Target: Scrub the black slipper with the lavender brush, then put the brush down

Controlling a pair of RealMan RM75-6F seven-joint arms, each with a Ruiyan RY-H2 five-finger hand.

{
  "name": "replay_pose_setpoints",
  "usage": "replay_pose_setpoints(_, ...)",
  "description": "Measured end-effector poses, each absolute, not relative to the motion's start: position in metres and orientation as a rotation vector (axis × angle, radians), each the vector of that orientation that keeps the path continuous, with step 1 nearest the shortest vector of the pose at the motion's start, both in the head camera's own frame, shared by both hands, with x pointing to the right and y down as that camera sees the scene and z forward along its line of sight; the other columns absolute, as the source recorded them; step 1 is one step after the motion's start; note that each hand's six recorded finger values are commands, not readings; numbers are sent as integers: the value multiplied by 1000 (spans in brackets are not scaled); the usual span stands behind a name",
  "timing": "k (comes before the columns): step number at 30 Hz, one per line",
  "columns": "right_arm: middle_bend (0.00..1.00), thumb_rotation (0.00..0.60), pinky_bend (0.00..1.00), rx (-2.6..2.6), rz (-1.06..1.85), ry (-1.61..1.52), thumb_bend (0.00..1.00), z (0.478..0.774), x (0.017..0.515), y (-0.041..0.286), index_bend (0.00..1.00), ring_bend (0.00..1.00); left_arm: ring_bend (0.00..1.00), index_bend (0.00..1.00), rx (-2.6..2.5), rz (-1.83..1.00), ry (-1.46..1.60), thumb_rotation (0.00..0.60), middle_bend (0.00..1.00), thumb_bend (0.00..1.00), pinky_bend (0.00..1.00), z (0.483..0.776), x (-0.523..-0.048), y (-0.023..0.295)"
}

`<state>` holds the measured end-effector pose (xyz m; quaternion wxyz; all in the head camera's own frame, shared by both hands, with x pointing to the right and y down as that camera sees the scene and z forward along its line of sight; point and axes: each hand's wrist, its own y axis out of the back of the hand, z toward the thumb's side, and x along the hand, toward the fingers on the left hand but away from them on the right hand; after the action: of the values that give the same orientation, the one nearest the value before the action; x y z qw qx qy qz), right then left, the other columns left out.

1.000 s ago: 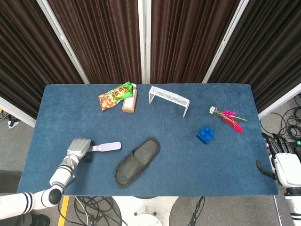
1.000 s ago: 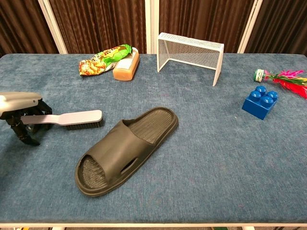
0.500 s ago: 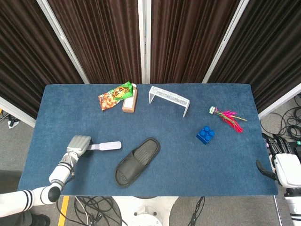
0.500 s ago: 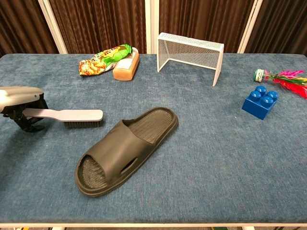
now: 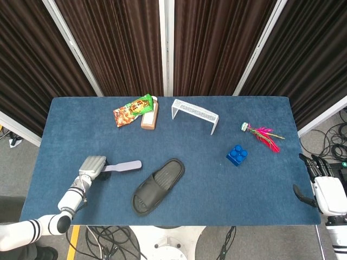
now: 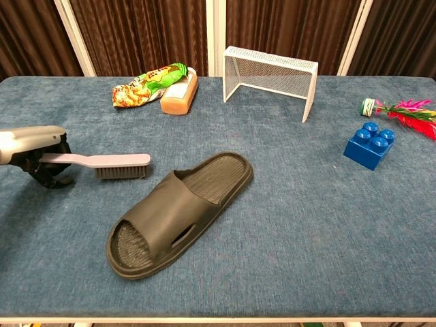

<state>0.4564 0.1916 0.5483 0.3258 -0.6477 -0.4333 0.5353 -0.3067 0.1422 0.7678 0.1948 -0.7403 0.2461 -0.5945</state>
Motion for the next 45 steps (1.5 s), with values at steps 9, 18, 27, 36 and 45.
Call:
replay_pose_setpoints(9,155,600,0,-1749,1401,-1088,290,554,445,190,64,0,1000,1000,-2268,-1469,1038,600,1000,483,1000,762,-304,132)
replay_pose_setpoints(18,202,600,14,-1892,1361,-906,333,576,408,177,98,4,1000,1000,-2338,-1074,1234,600,1000,557,1000,738,-305,120)
replay_pose_setpoints(27,187,600,15,-2049,1242,-559,293,616,331,151,99,4,1000,1000,-2238,-882,921,600,1000,564,1000,714,-300,147)
replay_pose_setpoints(36,88,600,3,-2095,1103,-193,54,663,230,130,12,0,1000,1000,-2171,-846,718,600,1000,563,1000,707,-303,176)
replay_pose_setpoints(45,0,600,0,-2024,1043,6,26,705,157,116,0,0,1000,1000,-2145,-796,635,600,1000,563,1000,701,-298,192)
